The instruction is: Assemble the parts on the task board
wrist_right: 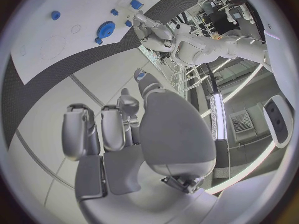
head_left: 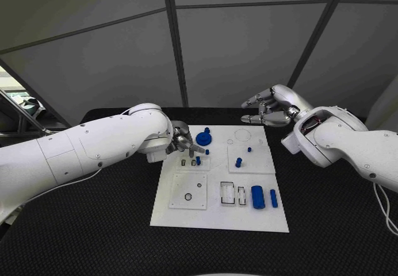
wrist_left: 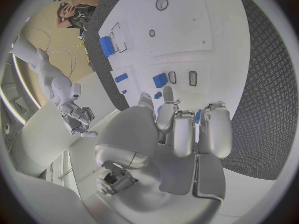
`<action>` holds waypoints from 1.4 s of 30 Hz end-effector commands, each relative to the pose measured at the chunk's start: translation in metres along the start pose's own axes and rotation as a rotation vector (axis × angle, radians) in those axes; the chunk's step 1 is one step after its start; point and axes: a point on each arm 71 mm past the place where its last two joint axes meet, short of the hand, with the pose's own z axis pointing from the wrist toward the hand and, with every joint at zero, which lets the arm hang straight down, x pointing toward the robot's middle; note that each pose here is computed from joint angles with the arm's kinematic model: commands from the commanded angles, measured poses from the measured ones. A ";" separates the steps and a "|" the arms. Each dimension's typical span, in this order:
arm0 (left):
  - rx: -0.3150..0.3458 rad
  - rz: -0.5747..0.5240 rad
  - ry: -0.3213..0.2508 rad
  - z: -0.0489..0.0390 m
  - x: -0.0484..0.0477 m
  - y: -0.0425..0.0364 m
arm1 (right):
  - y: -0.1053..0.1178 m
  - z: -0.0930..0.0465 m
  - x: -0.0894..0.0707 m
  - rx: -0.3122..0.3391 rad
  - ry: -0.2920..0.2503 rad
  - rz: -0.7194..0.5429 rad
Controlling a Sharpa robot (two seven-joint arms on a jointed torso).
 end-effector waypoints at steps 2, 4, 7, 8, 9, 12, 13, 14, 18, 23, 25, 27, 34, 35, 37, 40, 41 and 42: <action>-0.048 0.073 0.015 0.0011 0.0004 0.0003 | 0.000 0.002 0.000 0.010 -0.003 0.006; -0.049 0.077 0.015 0.0020 0.0007 -0.0012 | 0.000 0.002 0.000 0.011 -0.003 0.006; -0.051 0.084 0.018 0.0036 0.0015 -0.0035 | 0.000 0.003 0.000 0.013 -0.002 0.007; -0.052 0.086 0.020 0.0040 0.0018 -0.0040 | 0.000 0.003 0.000 0.014 -0.001 0.006; -0.054 0.087 0.022 0.0043 0.0020 -0.0044 | -0.001 0.003 0.000 0.015 -0.001 0.006; -0.057 0.091 0.025 0.0050 0.0024 -0.0048 | -0.001 0.003 0.000 0.018 -0.002 0.005; -0.058 0.091 0.025 0.0052 0.0024 -0.0049 | -0.001 0.004 0.000 0.019 -0.002 0.005; -0.058 0.091 0.025 0.0053 0.0024 -0.0050 | -0.001 0.004 0.000 0.019 -0.002 0.005; -0.052 0.092 0.025 0.0059 0.0028 -0.0067 | -0.002 0.004 0.000 0.020 -0.001 0.005; -0.037 0.094 0.027 0.0064 0.0039 -0.0102 | -0.002 0.005 0.001 0.022 0.001 0.006; -0.031 0.094 0.028 0.0067 0.0042 -0.0114 | -0.002 0.005 0.001 0.023 0.002 0.006; -0.028 0.096 0.030 0.0071 0.0045 -0.0124 | -0.002 0.006 0.002 0.024 0.003 0.006; -0.024 0.105 0.044 0.0087 0.0060 -0.0151 | -0.003 0.006 0.002 0.028 0.007 0.004; -0.024 0.107 0.046 0.0088 0.0063 -0.0155 | -0.003 0.006 0.002 0.029 0.007 0.004; -0.023 0.112 0.052 0.0089 0.0071 -0.0163 | -0.003 0.006 0.002 0.031 0.007 0.003; -0.022 0.117 0.061 0.0089 0.0081 -0.0170 | -0.004 0.006 0.002 0.033 0.008 0.002; -0.021 0.119 0.062 0.0089 0.0084 -0.0171 | -0.004 0.006 0.002 0.033 0.008 0.002; -0.021 0.120 0.064 0.0089 0.0086 -0.0172 | -0.004 0.006 0.002 0.033 0.008 0.002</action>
